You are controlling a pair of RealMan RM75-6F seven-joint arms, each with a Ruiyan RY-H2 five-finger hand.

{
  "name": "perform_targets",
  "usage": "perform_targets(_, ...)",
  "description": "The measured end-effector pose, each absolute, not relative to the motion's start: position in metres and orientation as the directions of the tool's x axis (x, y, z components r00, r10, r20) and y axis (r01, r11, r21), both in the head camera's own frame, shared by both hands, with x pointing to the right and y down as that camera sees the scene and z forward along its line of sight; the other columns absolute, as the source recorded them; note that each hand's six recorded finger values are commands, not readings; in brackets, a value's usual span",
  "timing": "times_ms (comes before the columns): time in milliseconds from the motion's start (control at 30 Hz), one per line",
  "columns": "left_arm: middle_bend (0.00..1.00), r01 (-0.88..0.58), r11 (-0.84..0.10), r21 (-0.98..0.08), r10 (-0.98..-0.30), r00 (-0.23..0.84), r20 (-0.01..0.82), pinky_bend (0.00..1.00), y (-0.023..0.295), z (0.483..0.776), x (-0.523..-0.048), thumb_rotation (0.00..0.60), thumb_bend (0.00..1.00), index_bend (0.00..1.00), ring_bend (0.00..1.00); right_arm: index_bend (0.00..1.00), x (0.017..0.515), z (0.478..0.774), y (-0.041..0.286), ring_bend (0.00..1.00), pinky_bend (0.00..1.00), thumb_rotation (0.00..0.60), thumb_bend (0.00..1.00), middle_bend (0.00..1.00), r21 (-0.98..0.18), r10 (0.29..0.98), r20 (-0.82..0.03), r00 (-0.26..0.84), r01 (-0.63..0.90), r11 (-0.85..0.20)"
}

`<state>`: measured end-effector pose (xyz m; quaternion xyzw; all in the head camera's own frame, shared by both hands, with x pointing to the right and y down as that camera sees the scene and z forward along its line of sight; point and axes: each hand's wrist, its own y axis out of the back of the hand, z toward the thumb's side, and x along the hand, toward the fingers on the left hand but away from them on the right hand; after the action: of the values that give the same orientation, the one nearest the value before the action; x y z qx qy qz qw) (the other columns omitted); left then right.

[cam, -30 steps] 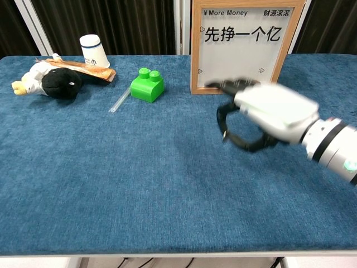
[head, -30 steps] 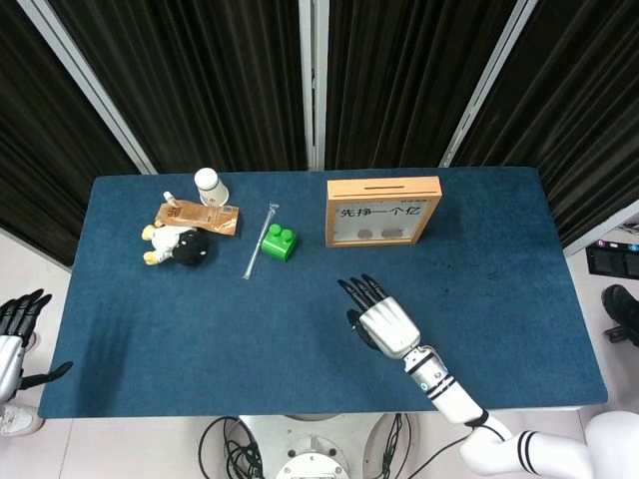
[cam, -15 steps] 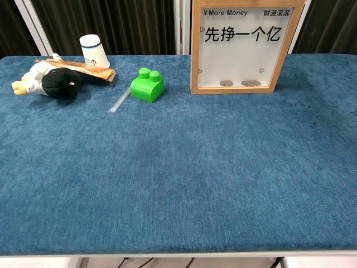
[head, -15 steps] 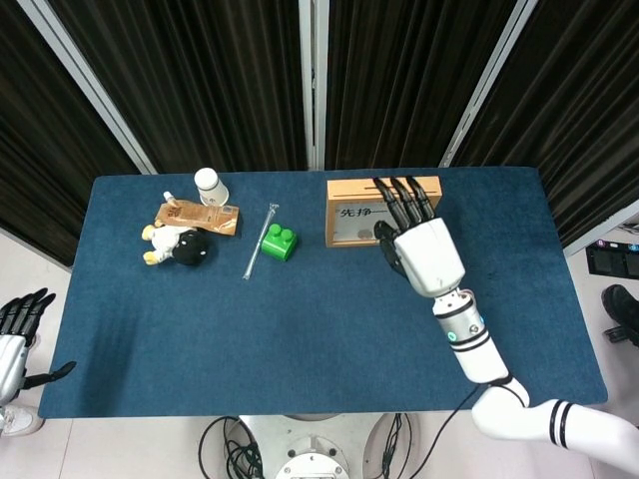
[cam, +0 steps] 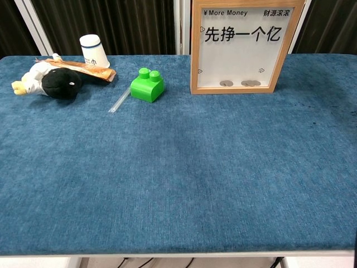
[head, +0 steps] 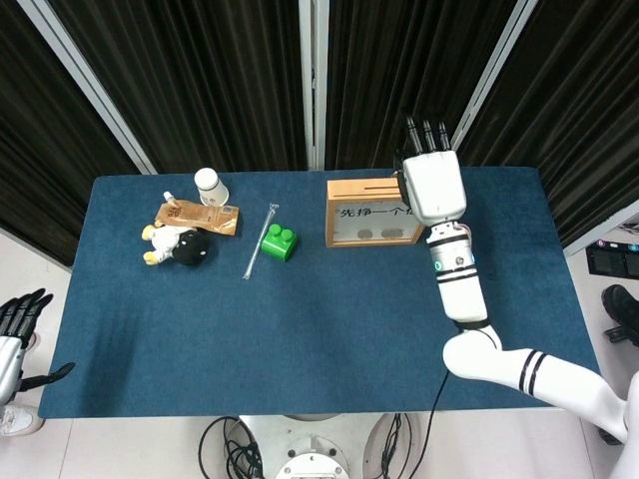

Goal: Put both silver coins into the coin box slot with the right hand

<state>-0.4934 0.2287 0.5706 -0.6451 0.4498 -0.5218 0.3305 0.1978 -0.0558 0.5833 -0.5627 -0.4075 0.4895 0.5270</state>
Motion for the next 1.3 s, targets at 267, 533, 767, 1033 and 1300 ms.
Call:
perform_targets(267, 0.01, -0.241, -0.374, -0.895, -0.926, 0.054, 0.373, 0.0, 0.228, 0.571, -0.494, 0.6, 0.08, 0.06, 0.0, 0.69, 0.187, 0.611, -0.056, 0.0, 0.0, 0.6, 0.43, 0.01, -0.983, 0.972, -0.176, 0.154, -0.08, -0.166)
perform_targets(533, 0.01, -0.242, -0.371, -0.896, -0.928, 0.052, 0.37, 0.0, 0.228, 0.57, -0.495, 0.6, 0.08, 0.06, 0.0, 0.69, 0.183, 0.631, -0.056, 0.0, 0.0, 0.6, 0.43, 0.01, -0.975, 0.975, -0.203, 0.095, -0.109, -0.192)
perform_targets(767, 0.01, -0.246, -0.376, -0.894, -0.925, 0.041, 0.378, 0.0, 0.231, 0.571, -0.499, 0.6, 0.08, 0.06, 0.0, 0.69, 0.183, 0.64, -0.055, 0.0, 0.0, 0.6, 0.43, 0.01, -0.972, 0.973, -0.216, 0.079, -0.112, -0.207)
perform_targets(1033, 0.01, -0.244, -0.375, -0.894, -0.926, 0.045, 0.376, 0.0, 0.23, 0.571, -0.498, 0.6, 0.08, 0.06, 0.0, 0.69, 0.184, 0.645, -0.054, 0.0, 0.0, 0.6, 0.43, 0.01, -0.97, 0.972, -0.224, 0.072, -0.117, -0.215)
perform_targets(1300, 0.01, -0.243, -0.377, -0.894, -0.925, 0.041, 0.379, 0.0, 0.231, 0.572, -0.498, 0.6, 0.08, 0.06, 0.0, 0.69, 0.184, 0.647, -0.053, 0.0, 0.0, 0.6, 0.43, 0.01, -0.967, 0.97, -0.232, 0.071, -0.125, -0.223)
